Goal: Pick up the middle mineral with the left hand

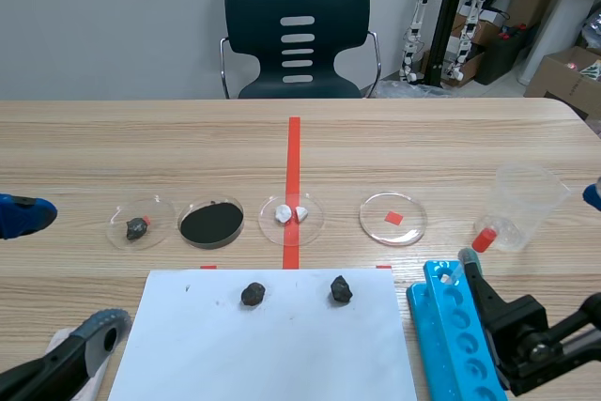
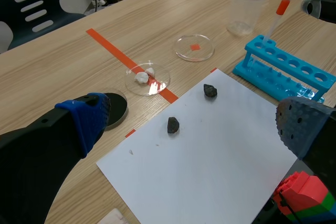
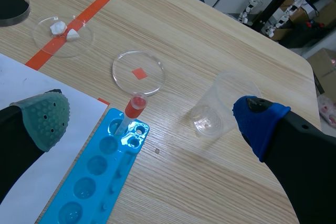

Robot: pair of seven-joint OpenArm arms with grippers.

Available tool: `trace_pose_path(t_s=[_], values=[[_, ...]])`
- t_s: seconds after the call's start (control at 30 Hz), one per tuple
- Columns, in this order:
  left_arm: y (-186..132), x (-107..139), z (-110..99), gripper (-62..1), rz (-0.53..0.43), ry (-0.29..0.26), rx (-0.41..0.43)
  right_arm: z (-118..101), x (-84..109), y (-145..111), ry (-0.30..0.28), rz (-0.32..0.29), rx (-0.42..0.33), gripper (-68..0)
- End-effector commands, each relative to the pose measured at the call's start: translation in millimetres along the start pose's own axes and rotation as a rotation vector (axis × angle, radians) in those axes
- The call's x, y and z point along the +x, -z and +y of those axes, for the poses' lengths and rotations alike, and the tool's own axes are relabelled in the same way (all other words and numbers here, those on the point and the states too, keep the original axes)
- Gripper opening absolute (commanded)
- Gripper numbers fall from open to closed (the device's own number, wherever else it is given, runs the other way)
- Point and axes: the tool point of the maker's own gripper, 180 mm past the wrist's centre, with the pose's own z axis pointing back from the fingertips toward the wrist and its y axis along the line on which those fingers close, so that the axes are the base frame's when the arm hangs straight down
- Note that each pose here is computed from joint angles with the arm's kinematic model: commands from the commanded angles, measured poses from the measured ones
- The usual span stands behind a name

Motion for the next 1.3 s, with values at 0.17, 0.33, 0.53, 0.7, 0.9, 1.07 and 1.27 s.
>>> trace_pose_path(t_s=[0.17, 0.33, 0.53, 0.7, 0.9, 1.07, 1.27], values=[[1.5, 6.8, -2.0, 1.4, -0.033, -0.013, -0.002, -4.2, 11.2, 1.7, -0.001, -0.037, -0.015, 0.4], [1.5, 6.8, -2.0, 1.4, -0.033, -0.013, -0.002, -4.2, 11.2, 1.7, -0.001, -0.037, -0.015, 0.4], [1.5, 6.8, -2.4, 1.4, -0.033, -0.014, -0.005, -4.2, 11.3, 1.7, -0.001, -0.038, -0.015, 0.4], [1.5, 6.8, -2.4, 1.4, -0.033, -0.014, -0.005, -4.3, 12.5, 1.7, -0.001, -0.045, -0.015, 0.4], [1.6, 6.9, -2.4, 1.4, -0.034, -0.013, -0.005, -4.3, 22.7, 0.9, -0.001, -0.101, -0.015, 0.4], [2.5, 8.0, -1.3, 1.4, -0.037, -0.008, -0.003, -4.2, 24.4, 0.7, -0.001, -0.111, -0.015, 0.4], [20.3, -15.1, 2.6, 1.4, 0.109, 0.007, -0.013, -4.2, 24.8, 0.7, -0.001, -0.113, -0.015, 0.4]])
